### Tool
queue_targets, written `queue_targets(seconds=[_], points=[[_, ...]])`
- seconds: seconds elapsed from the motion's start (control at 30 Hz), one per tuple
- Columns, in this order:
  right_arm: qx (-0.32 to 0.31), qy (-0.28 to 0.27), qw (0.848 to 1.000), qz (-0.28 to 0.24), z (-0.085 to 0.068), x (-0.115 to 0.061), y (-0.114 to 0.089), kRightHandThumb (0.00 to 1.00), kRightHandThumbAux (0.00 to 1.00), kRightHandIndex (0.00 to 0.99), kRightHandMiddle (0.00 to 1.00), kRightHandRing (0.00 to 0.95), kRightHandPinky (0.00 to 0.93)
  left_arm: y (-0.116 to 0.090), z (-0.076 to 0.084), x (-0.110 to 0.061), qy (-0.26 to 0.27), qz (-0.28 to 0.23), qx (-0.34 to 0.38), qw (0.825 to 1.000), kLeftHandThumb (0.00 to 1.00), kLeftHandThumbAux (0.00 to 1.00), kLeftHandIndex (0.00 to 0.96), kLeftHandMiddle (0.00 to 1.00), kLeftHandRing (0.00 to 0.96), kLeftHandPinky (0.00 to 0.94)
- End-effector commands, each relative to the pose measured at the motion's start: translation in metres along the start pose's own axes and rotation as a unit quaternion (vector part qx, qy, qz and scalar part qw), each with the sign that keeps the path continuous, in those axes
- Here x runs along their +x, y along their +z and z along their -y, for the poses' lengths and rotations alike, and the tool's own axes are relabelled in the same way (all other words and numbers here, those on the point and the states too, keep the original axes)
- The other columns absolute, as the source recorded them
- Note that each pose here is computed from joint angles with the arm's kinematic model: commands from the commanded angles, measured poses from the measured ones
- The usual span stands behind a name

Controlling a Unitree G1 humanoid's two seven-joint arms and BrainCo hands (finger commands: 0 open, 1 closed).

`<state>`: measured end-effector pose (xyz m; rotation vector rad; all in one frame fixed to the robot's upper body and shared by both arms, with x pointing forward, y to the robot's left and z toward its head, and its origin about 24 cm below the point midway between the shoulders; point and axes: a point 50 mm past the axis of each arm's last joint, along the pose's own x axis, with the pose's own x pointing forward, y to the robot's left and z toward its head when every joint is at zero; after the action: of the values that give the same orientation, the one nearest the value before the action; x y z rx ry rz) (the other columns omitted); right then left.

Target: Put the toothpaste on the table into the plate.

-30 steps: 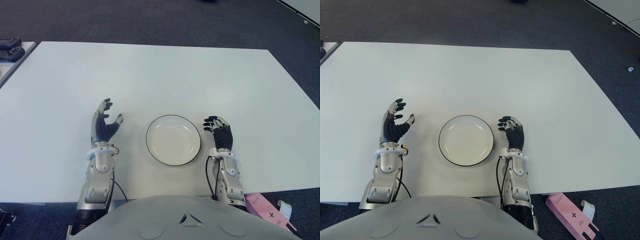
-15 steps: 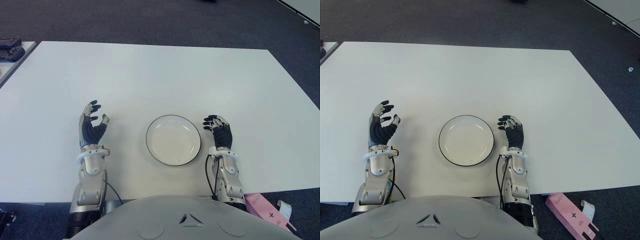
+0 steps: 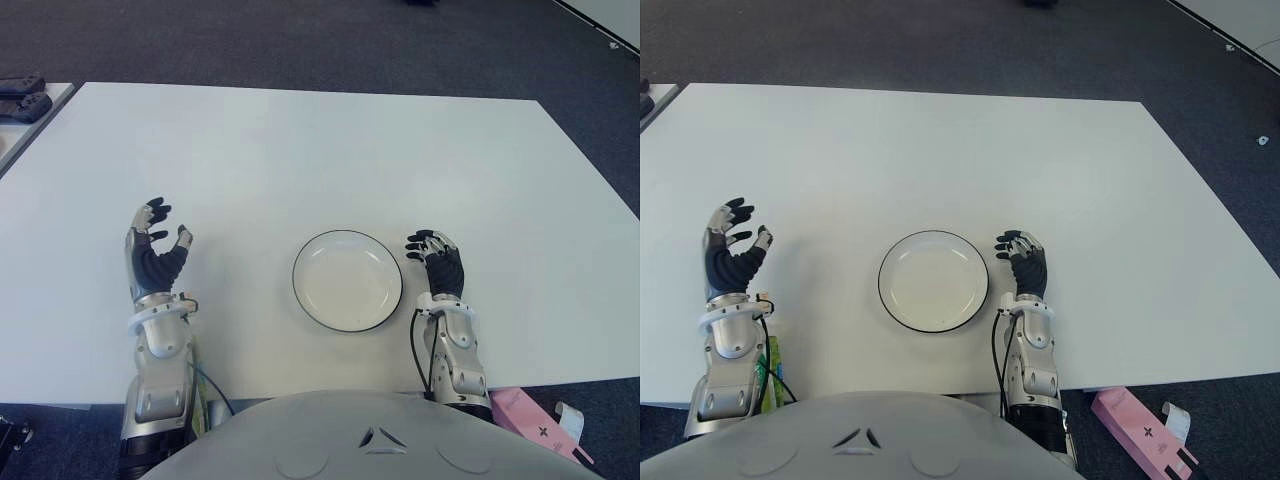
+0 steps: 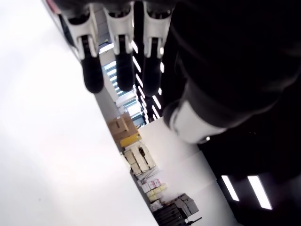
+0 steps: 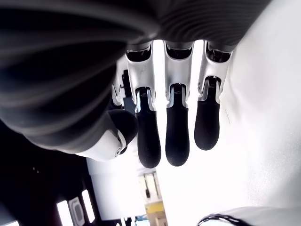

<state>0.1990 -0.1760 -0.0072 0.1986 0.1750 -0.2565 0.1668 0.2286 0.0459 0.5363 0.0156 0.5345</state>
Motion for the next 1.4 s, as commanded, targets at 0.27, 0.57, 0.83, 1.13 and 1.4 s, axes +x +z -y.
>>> queue_targets(seconds=[0.27, 0.57, 0.83, 1.13, 1.4], points=[[0.014, -0.011, 1.000, -0.013, -0.003, 0.000, -0.006, 0.707, 0.721, 0.430, 0.501, 0.498, 0.504, -0.005, -0.022, 0.005, 0.003, 0.026, 0.012, 1.000, 0.385, 0.911, 0.196, 0.233, 0.231, 0.255], [0.014, -0.012, 1.000, -0.014, -0.003, -0.002, -0.006, 0.707, 0.721, 0.429, 0.501, 0.500, 0.507, 0.004, -0.033, 0.000, 0.032, 0.020, 0.041, 0.998, 0.322, 0.928, 0.166, 0.200, 0.201, 0.225], [0.015, -0.016, 1.000, -0.015, -0.001, -0.003, -0.007, 0.708, 0.721, 0.429, 0.504, 0.506, 0.510, -0.016, -0.046, 0.001, 0.032, 0.007, 0.097, 0.995, 0.257, 0.933, 0.147, 0.174, 0.182, 0.226], [0.017, -0.024, 0.999, -0.019, -0.001, -0.005, -0.007, 0.708, 0.721, 0.429, 0.505, 0.507, 0.510, -0.016, -0.048, 0.000, 0.030, 0.002, 0.105, 0.994, 0.248, 0.934, 0.138, 0.156, 0.168, 0.215], [0.015, -0.022, 0.999, -0.020, -0.001, -0.007, -0.010, 0.708, 0.723, 0.429, 0.502, 0.501, 0.505, -0.016, -0.049, -0.002, 0.030, 0.002, 0.106, 0.994, 0.248, 0.934, 0.138, 0.155, 0.168, 0.215]])
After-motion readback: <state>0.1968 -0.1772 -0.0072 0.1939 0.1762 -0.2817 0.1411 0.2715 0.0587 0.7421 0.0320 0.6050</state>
